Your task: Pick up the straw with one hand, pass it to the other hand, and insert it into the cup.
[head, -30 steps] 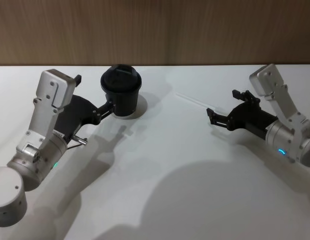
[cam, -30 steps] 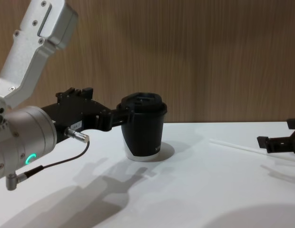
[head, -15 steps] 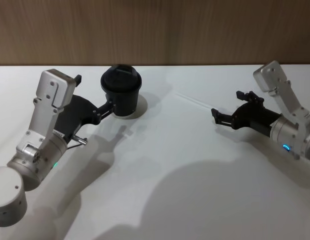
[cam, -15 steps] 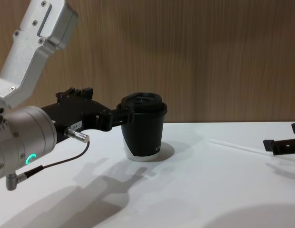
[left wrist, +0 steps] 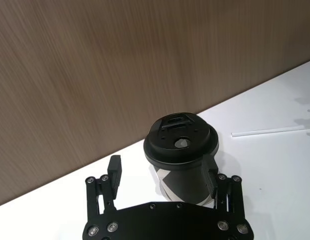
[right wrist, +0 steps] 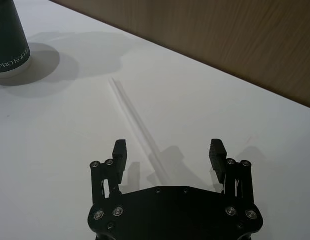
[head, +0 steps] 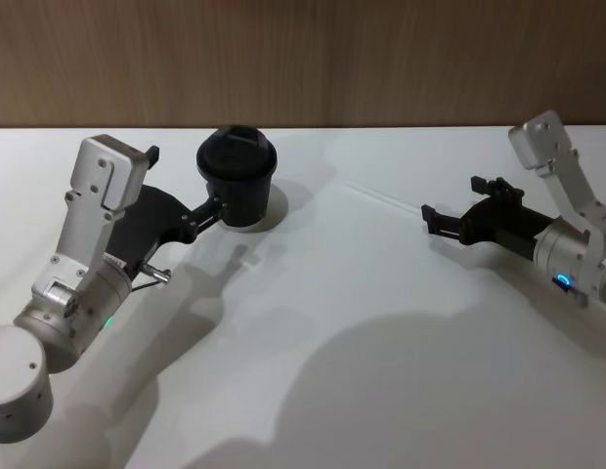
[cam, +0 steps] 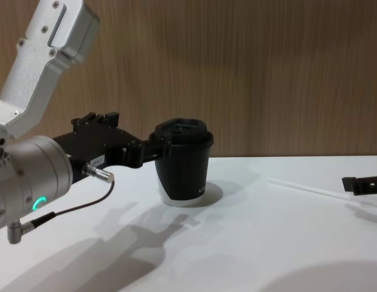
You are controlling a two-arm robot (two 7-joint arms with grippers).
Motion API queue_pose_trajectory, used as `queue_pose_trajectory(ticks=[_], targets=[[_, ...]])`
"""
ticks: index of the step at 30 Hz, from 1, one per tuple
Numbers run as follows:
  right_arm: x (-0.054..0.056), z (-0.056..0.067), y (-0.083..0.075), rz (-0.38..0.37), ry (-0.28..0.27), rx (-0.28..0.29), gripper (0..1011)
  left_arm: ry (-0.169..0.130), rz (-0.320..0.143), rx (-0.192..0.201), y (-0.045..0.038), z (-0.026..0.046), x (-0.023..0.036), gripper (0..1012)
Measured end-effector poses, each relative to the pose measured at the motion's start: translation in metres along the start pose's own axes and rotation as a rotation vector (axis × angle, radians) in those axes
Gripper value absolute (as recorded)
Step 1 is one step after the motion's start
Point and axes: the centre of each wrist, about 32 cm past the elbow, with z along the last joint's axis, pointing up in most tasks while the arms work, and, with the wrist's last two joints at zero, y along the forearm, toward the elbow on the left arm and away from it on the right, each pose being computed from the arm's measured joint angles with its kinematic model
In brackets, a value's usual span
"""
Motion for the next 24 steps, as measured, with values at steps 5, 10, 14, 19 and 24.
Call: queue_pose_trajectory(ticks=[5, 10, 14, 19, 24], targets=[[0.0021, -0.0015, 0.0023, -0.002, 0.021, -0.004, 1001, 0.000, 0.000, 0.000, 0.0000, 0.0000, 0.0000, 1002], [0.0032, -0.0034, 0.0040, 0.002, 0.031, -0.012, 1001, 0.000, 0.000, 0.000, 0.0000, 0.0000, 0.0000, 1002], [0.0033, -0.0051, 0.0052, 0.011, 0.035, -0.019, 1001, 0.000, 0.000, 0.000, 0.0000, 0.0000, 0.0000, 1002], [0.0036, -0.0075, 0.0062, 0.023, 0.034, -0.032, 1001, 0.000, 0.000, 0.000, 0.0000, 0.0000, 0.0000, 1001], [0.0040, -0.0097, 0.0070, 0.032, 0.034, -0.041, 1001, 0.000, 0.000, 0.000, 0.0000, 0.0000, 0.0000, 1002]])
